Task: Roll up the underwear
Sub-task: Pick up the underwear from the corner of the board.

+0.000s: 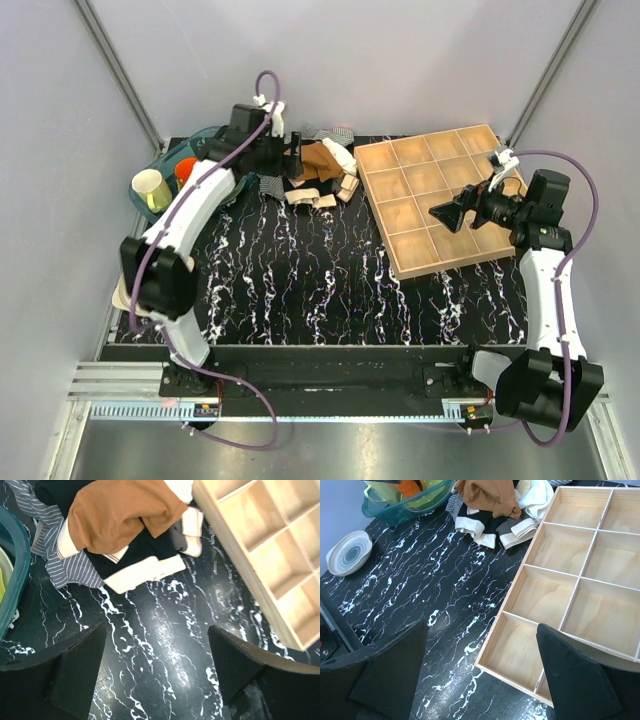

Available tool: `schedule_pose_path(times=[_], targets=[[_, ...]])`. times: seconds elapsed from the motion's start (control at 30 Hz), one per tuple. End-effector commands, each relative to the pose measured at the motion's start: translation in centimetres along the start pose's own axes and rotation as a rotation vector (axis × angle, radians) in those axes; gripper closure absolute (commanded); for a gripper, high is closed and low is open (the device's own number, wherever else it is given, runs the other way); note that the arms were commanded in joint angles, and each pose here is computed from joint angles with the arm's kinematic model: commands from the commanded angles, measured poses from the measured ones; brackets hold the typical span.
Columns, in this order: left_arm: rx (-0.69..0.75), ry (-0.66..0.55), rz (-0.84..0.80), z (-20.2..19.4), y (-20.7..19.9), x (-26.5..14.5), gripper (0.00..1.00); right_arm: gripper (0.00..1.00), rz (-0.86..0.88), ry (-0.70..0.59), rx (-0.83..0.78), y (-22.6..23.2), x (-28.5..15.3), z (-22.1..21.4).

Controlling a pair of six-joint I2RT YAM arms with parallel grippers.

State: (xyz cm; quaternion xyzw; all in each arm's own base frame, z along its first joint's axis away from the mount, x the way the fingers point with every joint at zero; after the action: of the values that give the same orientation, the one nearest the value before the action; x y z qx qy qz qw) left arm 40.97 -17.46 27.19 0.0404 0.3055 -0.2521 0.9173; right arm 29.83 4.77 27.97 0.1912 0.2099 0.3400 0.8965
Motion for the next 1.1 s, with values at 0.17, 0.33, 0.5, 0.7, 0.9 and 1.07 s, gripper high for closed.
schedule_pose_path(times=[0.17, 0.33, 0.5, 0.7, 0.9, 1.07], targets=[[0.082, 0.259, 0.201, -0.8, 5.0, 9.1, 0.28, 0.00, 0.090, 0.050, -0.073, 1.5, 1.0, -1.1], [0.117, 0.297, 0.274, -1.8, 7.0, 11.9, 0.37, 0.00, 0.102, 0.075, -0.083, 1.6, 1.6, -1.6], [0.155, 0.298, 0.331, -2.2, 8.4, 13.0, 0.44, 0.00, 0.112, 0.092, -0.077, 1.6, 1.9, -2.0], [0.211, 0.252, 0.351, -1.2, 9.1, 13.8, 0.45, 0.00, 0.106, 0.101, -0.069, 1.3, 2.2, -2.2], [0.238, 0.202, 0.349, -0.3, 9.4, 15.3, 0.46, 0.00, 0.095, 0.112, -0.053, 0.8, 2.4, -2.5], [0.249, 0.199, 0.350, -0.8, 9.7, 16.7, 0.53, 0.00, 0.089, 0.114, -0.051, 0.6, 2.5, -2.5]])
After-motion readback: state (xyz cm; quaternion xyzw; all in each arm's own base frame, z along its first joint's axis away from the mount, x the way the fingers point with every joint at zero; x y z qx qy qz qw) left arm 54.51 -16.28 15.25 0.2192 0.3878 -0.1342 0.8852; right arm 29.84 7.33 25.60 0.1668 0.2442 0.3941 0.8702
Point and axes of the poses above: each gripper's point midway between its finger pads, its own x axis out along the fingers, its own y axis along the line the jaws close on, z = x × y, the point moved 3 cm from there along -x, back along the fingers, and after that the axes turned 12 degrees about x, right-handed, at the moved point
